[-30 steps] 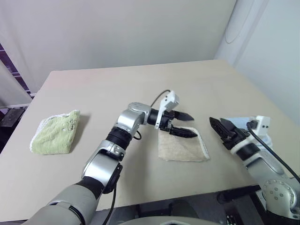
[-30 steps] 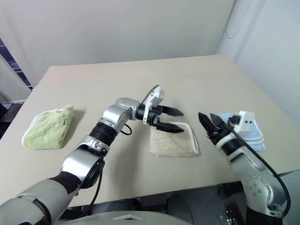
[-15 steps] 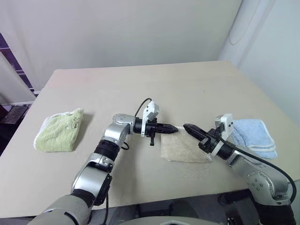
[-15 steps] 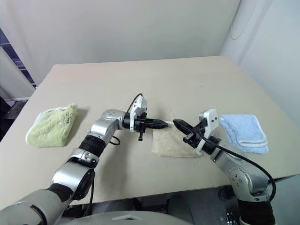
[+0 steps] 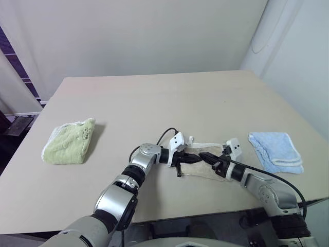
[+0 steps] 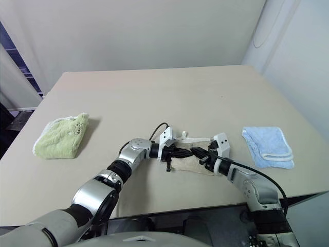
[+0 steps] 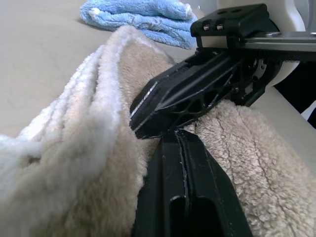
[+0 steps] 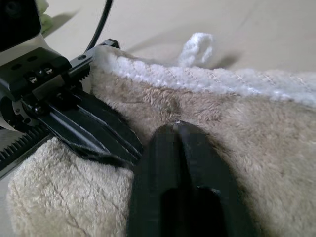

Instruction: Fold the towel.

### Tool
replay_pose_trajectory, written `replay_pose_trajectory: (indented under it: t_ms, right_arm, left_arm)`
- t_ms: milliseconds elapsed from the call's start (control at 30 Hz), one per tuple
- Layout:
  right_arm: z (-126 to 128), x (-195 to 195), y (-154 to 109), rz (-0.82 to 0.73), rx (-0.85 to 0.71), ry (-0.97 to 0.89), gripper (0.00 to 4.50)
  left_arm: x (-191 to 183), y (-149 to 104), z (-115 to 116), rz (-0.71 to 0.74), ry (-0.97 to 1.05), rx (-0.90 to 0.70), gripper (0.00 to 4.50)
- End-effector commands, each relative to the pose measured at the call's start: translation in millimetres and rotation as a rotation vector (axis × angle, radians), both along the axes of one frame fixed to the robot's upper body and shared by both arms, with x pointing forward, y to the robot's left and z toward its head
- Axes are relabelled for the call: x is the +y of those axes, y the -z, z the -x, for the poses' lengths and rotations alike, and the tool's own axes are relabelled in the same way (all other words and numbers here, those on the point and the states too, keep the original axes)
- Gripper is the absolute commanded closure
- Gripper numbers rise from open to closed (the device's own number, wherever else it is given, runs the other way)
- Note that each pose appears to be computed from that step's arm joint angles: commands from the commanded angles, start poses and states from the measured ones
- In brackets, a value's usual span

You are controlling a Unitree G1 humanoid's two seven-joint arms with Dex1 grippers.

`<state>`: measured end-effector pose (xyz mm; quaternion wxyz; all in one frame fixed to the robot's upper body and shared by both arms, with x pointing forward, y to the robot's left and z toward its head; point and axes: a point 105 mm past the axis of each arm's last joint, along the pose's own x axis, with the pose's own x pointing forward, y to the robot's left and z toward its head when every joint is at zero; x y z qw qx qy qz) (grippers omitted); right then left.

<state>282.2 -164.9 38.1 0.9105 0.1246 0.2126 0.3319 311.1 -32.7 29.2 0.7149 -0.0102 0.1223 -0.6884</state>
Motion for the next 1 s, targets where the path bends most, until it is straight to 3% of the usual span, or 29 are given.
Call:
replay_pose_trajectory:
  t_ms: [33, 67, 167, 300, 533, 667, 1000]
  right_arm:
    - [3.8, 1.2, -26.0, -0.087, -0.039, -0.029, 3.01]
    - [5.4, -0.3, -32.3, -0.1, -0.044, -0.034, 2.59]
    - [15.1, -11.3, -59.7, -0.159, -0.043, -0.08, 1.54]
    - [27.5, -30.5, -71.6, -0.175, 0.029, -0.11, 0.04]
    - [28.9, -63.9, -63.0, -0.155, 0.198, -0.024, 0.0]
    - [32.2, -70.5, -44.5, -0.177, 0.352, -0.013, 0.0]
    - [26.1, -62.6, -12.0, -0.222, 0.503, -0.014, 0.0]
  left_arm:
    - [5.6, -17.4, -12.9, 0.032, -0.025, -0.047, 4.5]
    - [7.2, -22.0, -14.9, 0.05, -0.032, -0.059, 4.5]
    - [19.7, -45.4, -20.9, 0.12, -0.036, -0.12, 3.9]
    - [39.0, -65.4, -16.0, 0.151, 0.0, -0.172, 2.44]
    - [75.5, -80.3, -3.8, 0.089, -0.045, -0.224, 0.06]
    - [100.1, -77.3, 9.9, 0.017, -0.054, -0.223, 0.06]
    - [132.4, -59.9, 31.3, -0.068, -0.174, -0.146, 0.06]
